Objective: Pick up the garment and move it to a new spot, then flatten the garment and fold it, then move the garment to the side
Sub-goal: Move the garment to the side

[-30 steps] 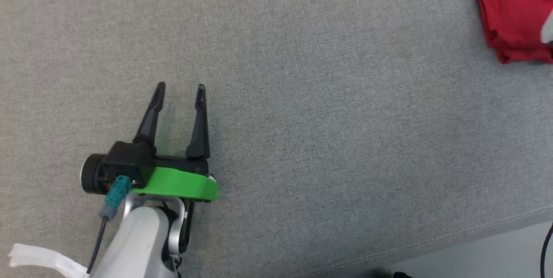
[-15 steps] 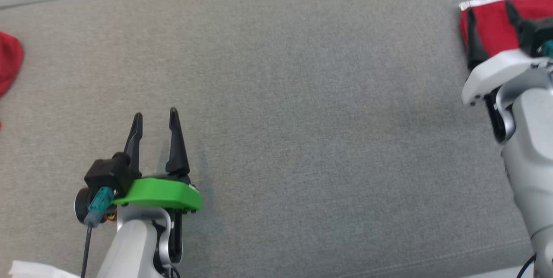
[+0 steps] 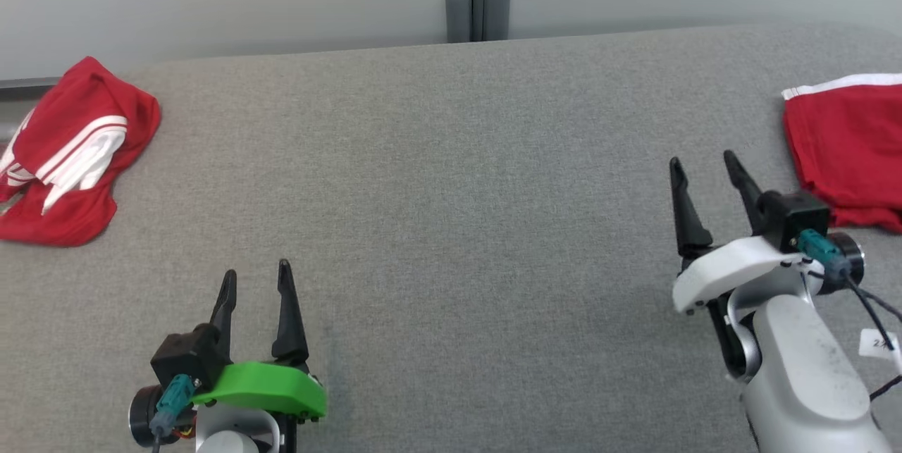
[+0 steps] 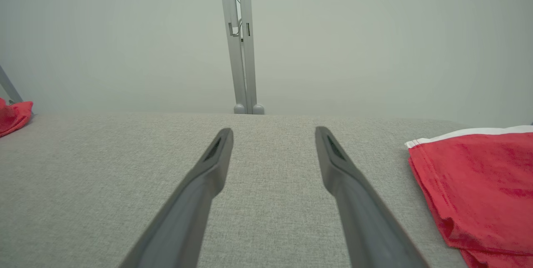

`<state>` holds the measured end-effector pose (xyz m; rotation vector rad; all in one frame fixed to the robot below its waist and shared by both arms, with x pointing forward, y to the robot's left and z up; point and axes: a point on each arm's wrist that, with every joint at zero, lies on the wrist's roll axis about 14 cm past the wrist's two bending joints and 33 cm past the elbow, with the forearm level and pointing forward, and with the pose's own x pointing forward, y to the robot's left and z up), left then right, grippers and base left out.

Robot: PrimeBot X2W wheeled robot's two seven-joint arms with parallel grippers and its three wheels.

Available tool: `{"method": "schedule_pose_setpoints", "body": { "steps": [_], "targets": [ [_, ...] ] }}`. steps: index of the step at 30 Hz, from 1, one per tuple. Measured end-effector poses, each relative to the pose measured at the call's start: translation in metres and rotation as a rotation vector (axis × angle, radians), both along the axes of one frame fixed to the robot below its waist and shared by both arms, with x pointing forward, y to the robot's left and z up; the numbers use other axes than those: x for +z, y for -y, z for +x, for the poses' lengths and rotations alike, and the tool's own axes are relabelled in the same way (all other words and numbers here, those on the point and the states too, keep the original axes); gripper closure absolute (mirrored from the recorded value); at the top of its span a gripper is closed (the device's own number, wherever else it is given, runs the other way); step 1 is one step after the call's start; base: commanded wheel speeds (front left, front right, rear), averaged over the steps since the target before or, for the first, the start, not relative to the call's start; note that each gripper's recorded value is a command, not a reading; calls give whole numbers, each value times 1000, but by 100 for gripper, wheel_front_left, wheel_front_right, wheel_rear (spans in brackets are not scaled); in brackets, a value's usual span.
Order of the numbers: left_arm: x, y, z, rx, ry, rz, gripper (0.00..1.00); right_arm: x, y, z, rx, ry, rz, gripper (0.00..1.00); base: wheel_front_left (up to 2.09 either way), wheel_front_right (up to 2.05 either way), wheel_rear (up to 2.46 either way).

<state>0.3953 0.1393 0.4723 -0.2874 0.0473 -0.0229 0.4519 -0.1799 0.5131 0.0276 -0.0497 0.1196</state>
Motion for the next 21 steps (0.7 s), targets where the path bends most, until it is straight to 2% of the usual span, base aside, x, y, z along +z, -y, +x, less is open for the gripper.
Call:
{"method": "schedule_pose_setpoints", "body": {
  "steps": [9, 15, 21],
  "targets": [
    [7, -9, -24, 30, 19, 5, 0, -11, -35, -43, 49, -8, 41, 0, 0, 0, 0],
    [12, -5, -29, 20, 35, 3, 0, -15, -41, -58, 56, -24, 129, 0, 0, 0, 0],
    [15, 0, -31, 9, 41, 1, 0, -14, -43, -64, 61, -19, 130, 0, 0, 0, 0]
  ]
}}
